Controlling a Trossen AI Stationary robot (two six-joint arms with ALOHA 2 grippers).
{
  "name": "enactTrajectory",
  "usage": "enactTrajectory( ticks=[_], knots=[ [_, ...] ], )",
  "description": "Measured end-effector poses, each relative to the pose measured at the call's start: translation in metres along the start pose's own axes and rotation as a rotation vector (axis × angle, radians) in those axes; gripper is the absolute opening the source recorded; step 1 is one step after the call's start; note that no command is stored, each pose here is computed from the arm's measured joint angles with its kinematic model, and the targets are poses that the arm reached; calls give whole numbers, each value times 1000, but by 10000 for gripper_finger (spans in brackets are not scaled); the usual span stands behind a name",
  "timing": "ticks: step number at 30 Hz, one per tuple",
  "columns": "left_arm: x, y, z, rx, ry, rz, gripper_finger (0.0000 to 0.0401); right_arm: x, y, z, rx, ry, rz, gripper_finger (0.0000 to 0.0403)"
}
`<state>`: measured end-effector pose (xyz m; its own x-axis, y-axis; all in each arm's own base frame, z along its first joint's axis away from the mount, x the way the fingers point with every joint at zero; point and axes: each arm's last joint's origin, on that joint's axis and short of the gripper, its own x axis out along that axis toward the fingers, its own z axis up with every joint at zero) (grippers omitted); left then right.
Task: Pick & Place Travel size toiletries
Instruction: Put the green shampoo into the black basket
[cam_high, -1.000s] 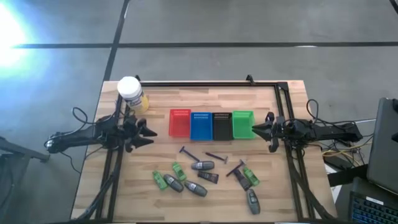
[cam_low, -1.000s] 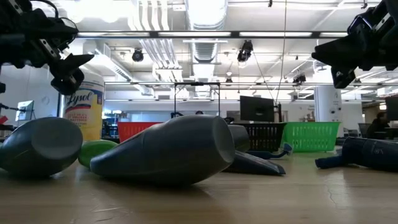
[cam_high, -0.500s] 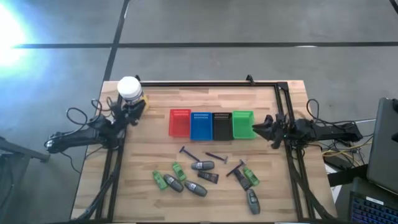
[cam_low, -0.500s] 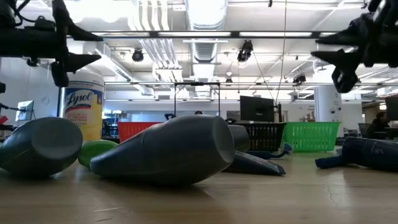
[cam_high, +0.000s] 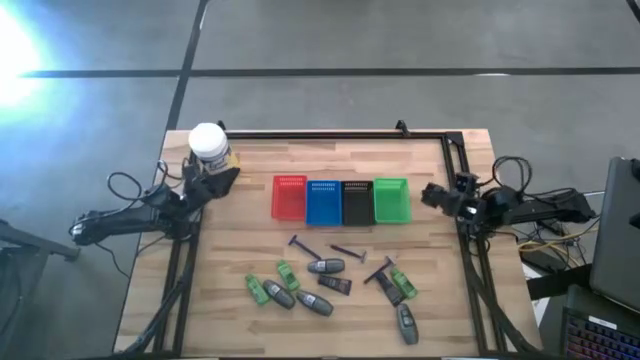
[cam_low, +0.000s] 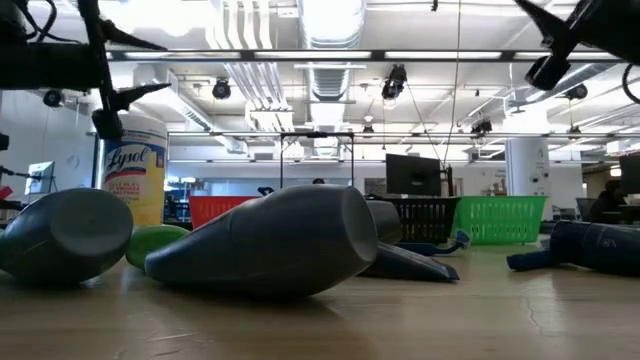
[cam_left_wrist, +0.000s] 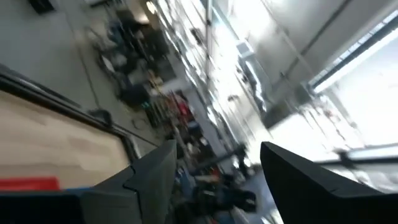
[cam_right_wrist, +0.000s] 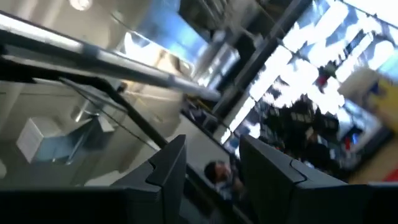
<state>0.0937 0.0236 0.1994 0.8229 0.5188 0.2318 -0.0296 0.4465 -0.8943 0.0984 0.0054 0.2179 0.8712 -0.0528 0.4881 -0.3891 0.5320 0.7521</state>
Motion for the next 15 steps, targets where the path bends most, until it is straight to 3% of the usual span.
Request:
enactTrajectory(
  ticks=[3, 8, 10, 13, 15],
  knots=[
    [2, -6, 0, -14, 44, -88, 238, 6, -9, -6, 90, 14, -103, 148],
    [6, -15, -3, 11, 155, -231, 238, 13, -23, -14, 45, 26, -234, 138],
    [7, -13, -6, 69, 185, -231, 238, 16, -24, -18, 75, 92, -231, 130],
    [8, -10, -7, 247, 162, -206, 238, 21, -26, -27, 165, 272, -205, 115],
    [9, -10, -7, 283, 151, -201, 238, 23, -32, -33, 252, 366, -288, 103]
  ],
)
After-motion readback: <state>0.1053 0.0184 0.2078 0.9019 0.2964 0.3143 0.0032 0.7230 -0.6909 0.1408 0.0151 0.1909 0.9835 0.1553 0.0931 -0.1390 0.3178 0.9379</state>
